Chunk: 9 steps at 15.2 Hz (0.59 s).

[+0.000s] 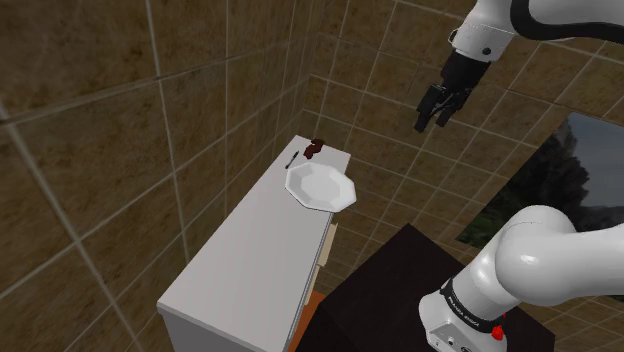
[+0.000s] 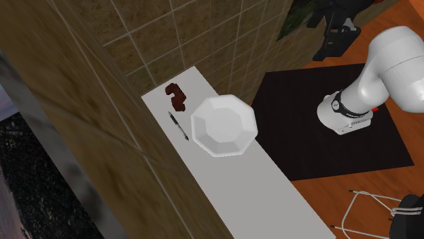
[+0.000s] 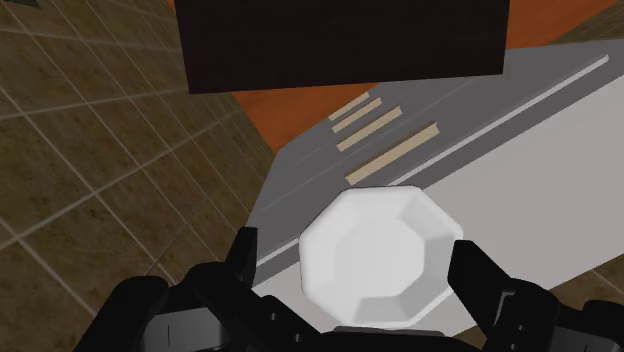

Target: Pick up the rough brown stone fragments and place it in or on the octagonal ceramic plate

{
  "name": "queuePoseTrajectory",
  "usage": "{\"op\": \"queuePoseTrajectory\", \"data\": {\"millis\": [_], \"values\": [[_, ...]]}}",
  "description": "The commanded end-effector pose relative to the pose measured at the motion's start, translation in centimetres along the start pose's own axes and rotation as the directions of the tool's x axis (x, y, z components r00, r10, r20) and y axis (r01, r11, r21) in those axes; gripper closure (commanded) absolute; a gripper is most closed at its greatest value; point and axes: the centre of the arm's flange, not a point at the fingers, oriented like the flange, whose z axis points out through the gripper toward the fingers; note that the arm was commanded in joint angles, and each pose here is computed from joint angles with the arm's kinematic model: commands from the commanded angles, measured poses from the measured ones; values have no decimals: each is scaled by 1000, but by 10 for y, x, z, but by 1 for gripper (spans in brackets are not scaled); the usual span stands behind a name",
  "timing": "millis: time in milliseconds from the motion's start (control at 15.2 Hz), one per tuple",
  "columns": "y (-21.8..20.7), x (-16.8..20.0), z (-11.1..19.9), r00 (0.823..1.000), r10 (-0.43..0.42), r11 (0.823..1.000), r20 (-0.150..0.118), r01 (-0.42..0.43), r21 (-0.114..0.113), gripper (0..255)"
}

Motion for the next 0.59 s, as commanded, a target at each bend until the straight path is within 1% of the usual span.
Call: {"op": "queuePoseTrajectory", "data": {"millis": [0,528], "values": [[0,0,0,1000,0,1000,0,0,0,0],[-9,99,53,998,49,998,49,-48,-29,0]]}}
